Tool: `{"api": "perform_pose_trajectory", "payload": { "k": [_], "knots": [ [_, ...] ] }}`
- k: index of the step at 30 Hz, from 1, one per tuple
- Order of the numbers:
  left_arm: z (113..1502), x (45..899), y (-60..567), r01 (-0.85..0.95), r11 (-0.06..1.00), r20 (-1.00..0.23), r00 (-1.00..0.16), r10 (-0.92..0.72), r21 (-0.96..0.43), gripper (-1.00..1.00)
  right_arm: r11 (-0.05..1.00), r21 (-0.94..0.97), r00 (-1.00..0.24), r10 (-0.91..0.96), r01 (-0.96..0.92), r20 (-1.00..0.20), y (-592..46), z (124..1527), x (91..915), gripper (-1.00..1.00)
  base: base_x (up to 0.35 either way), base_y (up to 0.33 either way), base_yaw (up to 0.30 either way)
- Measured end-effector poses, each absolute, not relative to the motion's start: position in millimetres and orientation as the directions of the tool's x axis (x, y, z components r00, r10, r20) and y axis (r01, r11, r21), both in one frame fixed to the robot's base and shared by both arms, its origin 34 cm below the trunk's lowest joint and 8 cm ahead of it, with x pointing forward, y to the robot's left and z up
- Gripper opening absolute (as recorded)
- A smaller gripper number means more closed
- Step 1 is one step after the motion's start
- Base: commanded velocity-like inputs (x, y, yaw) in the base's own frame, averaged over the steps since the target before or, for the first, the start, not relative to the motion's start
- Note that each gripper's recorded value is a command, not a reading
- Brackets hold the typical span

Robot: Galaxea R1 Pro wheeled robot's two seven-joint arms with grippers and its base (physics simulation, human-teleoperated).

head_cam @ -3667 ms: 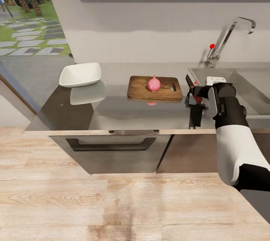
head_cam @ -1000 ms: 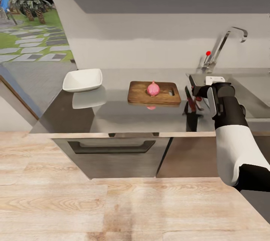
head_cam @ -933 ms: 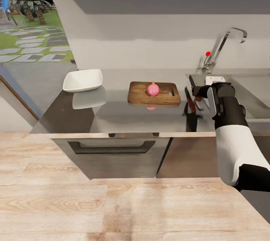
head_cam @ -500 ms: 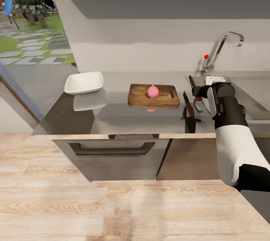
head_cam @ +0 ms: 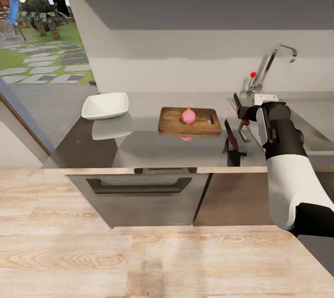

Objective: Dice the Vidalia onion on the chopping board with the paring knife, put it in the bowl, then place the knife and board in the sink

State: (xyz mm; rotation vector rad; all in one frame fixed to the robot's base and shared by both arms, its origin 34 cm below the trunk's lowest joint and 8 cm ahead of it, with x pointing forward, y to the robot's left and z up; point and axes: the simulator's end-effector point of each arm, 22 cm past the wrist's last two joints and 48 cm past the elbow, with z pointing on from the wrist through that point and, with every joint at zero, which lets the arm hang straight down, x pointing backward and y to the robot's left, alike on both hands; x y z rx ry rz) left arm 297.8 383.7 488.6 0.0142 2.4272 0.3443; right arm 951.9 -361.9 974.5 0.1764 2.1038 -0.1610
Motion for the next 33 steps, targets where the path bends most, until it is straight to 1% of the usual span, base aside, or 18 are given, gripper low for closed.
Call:
{"api": "perform_pose_trajectory", "payload": {
  "k": [10, 20, 26, 33],
  "knots": [
    [489.8, 300.3, 383.9, -0.081, 0.965, -0.634, -0.767, 0.100, 0.250, 1.00, 0.983, -0.059, -0.503, 0.038, 0.176, -0.864, -356.2, 981.3, 952.4, -1.00, 0.000, 0.003, 0.000],
    [489.9, 300.4, 384.1, -0.082, 0.965, -0.635, -0.766, 0.100, 0.251, 1.00, 0.983, -0.076, -0.504, 0.018, 0.165, -0.864, -352.1, 981.9, 953.2, -1.00, 0.000, 0.257, 0.000],
    [488.7, 298.4, 380.1, -0.081, 0.966, -0.632, -0.769, 0.096, 0.245, 1.00, 0.988, -0.015, -0.484, 0.061, 0.152, -0.873, -349.0, 985.6, 951.9, -1.00, 0.000, 0.000, 0.000],
    [488.3, 298.4, 377.6, -0.082, 0.967, -0.632, -0.769, 0.093, 0.242, 1.00, 0.991, -0.002, -0.464, 0.060, 0.132, -0.884, -345.5, 994.5, 952.8, -1.00, 0.000, 0.000, 0.000]
  ]
}}
